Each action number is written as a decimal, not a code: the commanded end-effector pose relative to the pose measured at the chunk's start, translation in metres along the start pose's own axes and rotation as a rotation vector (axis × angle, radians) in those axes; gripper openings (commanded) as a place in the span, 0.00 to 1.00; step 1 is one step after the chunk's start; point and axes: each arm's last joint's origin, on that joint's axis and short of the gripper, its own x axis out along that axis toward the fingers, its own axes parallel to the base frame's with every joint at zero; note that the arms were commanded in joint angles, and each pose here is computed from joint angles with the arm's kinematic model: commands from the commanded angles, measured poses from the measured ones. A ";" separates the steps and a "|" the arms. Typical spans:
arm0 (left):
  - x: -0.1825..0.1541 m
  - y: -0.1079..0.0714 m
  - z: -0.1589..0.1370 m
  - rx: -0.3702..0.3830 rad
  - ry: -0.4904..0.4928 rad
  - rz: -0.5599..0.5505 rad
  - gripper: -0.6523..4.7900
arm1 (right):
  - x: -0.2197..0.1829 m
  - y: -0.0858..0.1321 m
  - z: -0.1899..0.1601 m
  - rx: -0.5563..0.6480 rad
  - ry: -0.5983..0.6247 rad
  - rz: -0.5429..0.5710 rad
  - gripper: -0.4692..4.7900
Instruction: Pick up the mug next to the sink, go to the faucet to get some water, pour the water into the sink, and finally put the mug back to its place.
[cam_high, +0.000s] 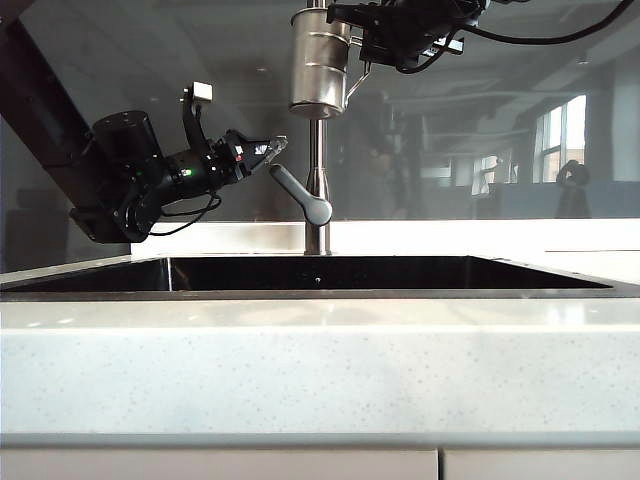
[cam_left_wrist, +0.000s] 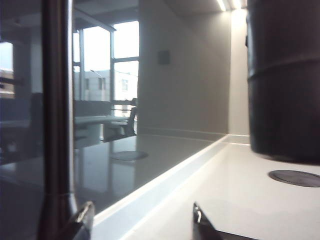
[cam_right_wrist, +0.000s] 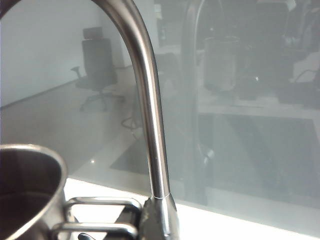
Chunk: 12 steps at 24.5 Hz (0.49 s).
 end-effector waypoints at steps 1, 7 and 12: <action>0.000 0.006 -0.001 0.031 0.038 0.048 0.57 | -0.002 0.001 0.012 0.006 -0.052 0.007 0.09; -0.001 0.010 -0.013 -0.008 0.120 0.095 0.57 | -0.002 0.002 0.012 0.006 -0.052 0.010 0.09; 0.000 0.005 -0.005 -0.031 0.077 0.019 0.57 | -0.002 0.002 0.012 0.006 -0.052 0.010 0.09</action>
